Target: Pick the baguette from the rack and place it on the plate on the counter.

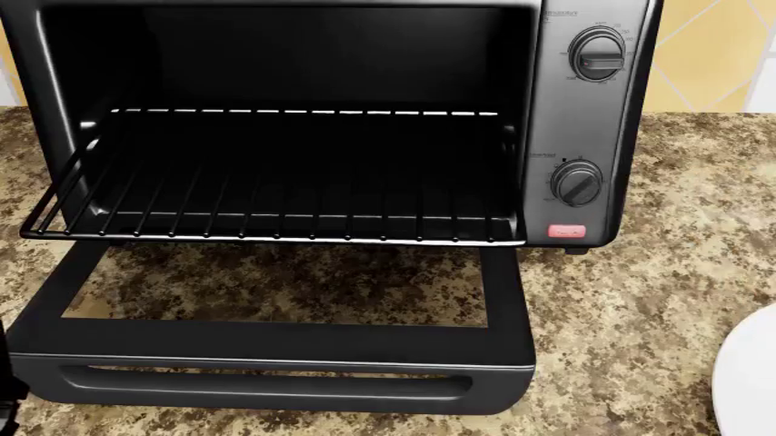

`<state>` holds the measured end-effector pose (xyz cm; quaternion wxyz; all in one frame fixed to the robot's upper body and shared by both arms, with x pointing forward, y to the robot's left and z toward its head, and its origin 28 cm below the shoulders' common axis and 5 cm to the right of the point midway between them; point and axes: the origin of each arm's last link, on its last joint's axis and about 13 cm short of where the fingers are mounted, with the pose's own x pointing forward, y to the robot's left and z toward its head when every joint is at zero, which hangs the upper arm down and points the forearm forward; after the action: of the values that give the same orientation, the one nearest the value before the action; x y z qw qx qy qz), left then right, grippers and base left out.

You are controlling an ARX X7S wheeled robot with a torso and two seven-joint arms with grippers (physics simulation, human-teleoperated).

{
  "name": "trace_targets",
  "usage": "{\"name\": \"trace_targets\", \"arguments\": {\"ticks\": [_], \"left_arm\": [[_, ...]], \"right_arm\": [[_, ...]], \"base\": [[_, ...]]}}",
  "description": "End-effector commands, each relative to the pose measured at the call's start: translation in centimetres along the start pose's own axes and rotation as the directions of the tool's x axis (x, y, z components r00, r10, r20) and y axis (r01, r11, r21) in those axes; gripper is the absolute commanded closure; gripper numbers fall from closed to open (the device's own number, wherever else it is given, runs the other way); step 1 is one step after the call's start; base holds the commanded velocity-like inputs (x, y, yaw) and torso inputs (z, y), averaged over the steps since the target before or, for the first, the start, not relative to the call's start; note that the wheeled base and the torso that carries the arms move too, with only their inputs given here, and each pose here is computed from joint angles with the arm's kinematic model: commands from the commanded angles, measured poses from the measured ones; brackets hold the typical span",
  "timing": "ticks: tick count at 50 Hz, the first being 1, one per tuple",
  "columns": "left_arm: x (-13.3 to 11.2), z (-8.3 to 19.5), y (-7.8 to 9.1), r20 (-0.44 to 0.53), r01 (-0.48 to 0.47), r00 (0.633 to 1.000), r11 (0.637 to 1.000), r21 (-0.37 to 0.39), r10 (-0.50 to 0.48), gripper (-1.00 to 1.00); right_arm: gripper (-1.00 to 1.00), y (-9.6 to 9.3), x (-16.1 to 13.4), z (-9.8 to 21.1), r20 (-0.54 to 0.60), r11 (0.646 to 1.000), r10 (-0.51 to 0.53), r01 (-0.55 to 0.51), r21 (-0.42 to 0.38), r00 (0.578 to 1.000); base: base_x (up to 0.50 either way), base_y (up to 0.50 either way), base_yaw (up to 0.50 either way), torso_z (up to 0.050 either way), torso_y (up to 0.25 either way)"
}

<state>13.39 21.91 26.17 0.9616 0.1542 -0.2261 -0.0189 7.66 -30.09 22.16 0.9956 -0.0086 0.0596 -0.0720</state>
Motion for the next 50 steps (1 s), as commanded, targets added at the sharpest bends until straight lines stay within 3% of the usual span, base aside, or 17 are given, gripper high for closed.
{"name": "trace_targets", "arguments": {"ticks": [1, 10, 25, 50], "left_arm": [[0.1, 0.1, -0.1, 0.0, 0.004, 1.0, 1.0, 0.002, -0.004, -1.0], [0.1, 0.1, -0.2, 0.0, 0.009, 1.0, 1.0, -0.001, -0.009, -1.0], [0.3, 0.4, -0.4, 0.003, 0.017, 1.0, 1.0, 0.008, -0.017, -1.0], [0.4, 0.5, -0.3, 0.003, 0.02, 1.0, 1.0, 0.012, -0.02, -1.0]], "right_arm": [[1.0, -1.0, -0.7, -0.1, -0.02, 0.995, -0.092, 0.093, 0.041, 0.996], [1.0, -1.5, 1.1, 1.4, -0.04, 0.992, -0.123, 0.124, 0.037, 0.992], [1.0, 0.5, 5.1, 2.3, -0.111, 0.993, -0.108, 0.112, 0.035, 0.988], [1.0, 0.6, 2.8, -1.4, -0.204, 0.98, -0.153, 0.175, 0.091, 0.967]], "base": [[0.0, 0.0, 0.0, 0.0, 0.0], [0.0, 0.0, 0.0, 0.0, 0.0], [0.0, 0.0, 0.0, 0.0, 0.0], [0.0, 0.0, 0.0, 0.0, 0.0]]}}
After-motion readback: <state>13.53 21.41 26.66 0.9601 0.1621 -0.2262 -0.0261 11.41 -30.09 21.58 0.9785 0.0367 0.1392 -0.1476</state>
